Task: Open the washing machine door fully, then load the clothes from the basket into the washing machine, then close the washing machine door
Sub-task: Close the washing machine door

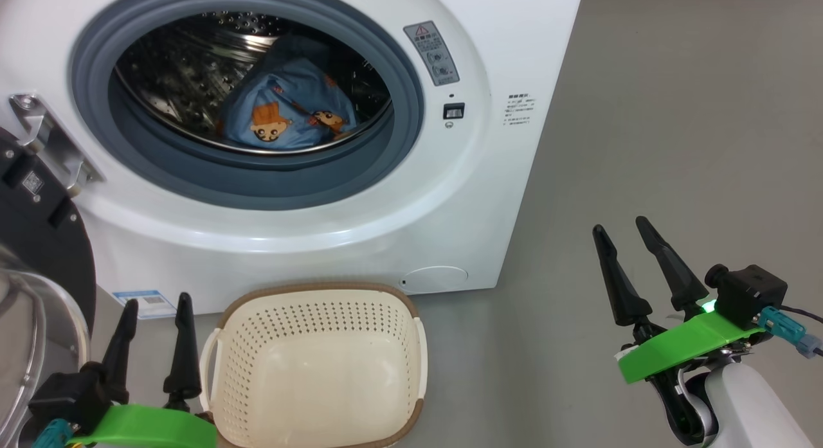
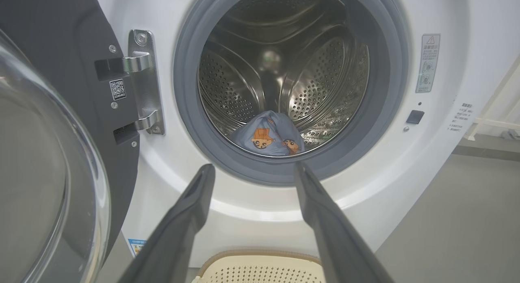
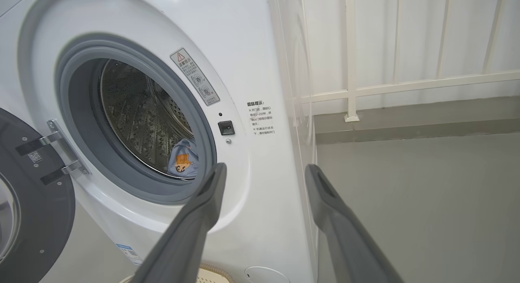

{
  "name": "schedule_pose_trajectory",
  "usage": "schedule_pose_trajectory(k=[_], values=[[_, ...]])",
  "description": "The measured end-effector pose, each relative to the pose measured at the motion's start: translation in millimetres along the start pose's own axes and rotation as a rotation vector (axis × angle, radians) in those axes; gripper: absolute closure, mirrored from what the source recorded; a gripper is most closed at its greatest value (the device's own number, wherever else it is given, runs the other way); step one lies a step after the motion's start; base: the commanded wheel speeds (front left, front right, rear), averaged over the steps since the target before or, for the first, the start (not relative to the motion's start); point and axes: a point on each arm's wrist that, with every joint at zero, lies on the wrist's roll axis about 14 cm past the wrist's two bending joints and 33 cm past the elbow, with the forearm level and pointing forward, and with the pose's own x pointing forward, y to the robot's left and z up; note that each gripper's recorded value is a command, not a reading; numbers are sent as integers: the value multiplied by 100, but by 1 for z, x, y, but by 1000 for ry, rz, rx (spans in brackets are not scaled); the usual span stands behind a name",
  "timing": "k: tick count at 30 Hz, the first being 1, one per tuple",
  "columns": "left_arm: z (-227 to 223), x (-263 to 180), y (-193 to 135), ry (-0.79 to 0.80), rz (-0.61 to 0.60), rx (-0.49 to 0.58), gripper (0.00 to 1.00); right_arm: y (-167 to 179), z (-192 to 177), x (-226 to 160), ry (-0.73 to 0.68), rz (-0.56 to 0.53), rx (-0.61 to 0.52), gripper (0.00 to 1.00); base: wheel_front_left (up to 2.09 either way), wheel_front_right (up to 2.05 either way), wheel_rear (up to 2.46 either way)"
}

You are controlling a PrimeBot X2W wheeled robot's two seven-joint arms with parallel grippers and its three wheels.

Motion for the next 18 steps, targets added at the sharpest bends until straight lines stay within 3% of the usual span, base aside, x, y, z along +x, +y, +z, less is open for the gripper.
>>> schedule_pose_trajectory(k=[18], values=[[2,1,-2,-9,-4,-7,0,-1,1,-1,-2,-3,-1,0,-150,150,0]])
